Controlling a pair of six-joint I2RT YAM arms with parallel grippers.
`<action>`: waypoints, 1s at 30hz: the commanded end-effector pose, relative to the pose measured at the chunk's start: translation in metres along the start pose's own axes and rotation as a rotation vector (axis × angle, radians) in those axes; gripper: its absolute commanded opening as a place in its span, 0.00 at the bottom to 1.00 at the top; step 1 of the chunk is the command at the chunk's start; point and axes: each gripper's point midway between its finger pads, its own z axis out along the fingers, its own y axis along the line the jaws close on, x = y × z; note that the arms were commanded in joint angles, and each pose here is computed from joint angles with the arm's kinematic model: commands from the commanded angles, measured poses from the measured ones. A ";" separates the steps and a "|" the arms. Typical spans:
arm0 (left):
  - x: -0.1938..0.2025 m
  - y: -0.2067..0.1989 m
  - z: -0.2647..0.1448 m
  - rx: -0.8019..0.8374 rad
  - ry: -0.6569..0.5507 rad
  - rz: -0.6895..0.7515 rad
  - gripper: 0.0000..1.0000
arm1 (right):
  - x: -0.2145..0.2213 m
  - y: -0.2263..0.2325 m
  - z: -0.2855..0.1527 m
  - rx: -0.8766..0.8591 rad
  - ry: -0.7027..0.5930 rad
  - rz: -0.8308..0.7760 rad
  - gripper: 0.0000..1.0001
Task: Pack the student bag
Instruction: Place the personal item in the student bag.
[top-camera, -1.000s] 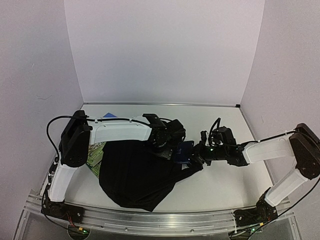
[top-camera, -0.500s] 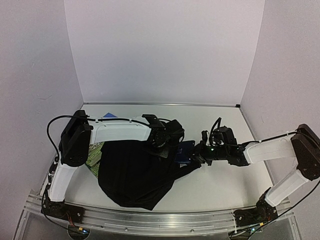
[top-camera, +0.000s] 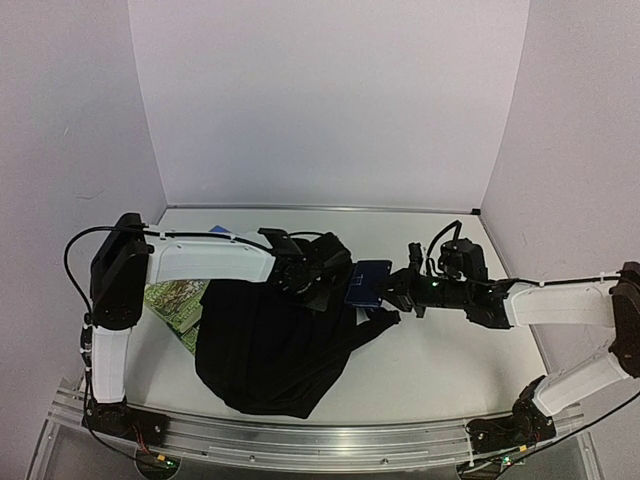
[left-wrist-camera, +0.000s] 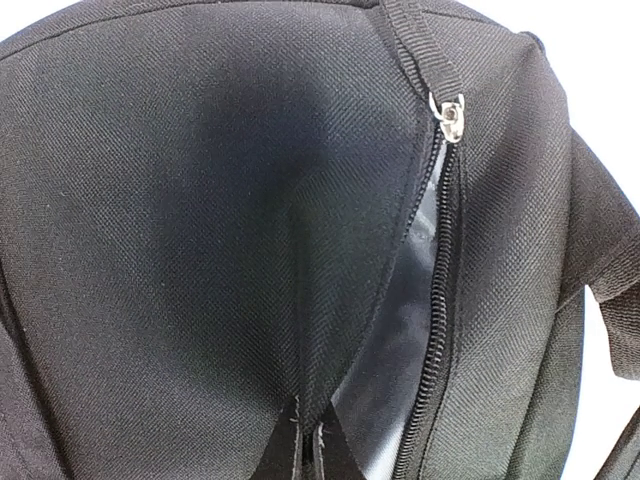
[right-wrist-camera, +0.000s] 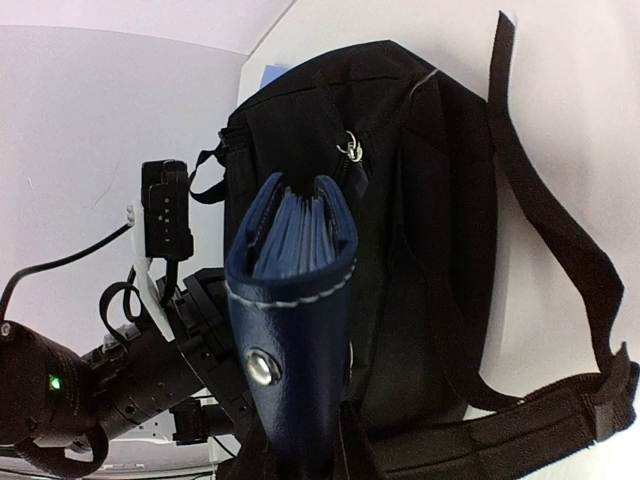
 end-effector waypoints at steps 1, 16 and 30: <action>-0.029 0.000 -0.029 0.075 -0.099 -0.073 0.00 | -0.009 0.048 0.008 -0.159 -0.002 -0.002 0.00; -0.033 0.007 -0.049 0.138 -0.163 -0.147 0.00 | 0.026 0.007 0.076 -0.105 0.105 0.146 0.00; -0.030 -0.001 -0.056 0.223 -0.164 -0.124 0.00 | 0.022 0.027 0.084 -0.265 0.110 0.251 0.00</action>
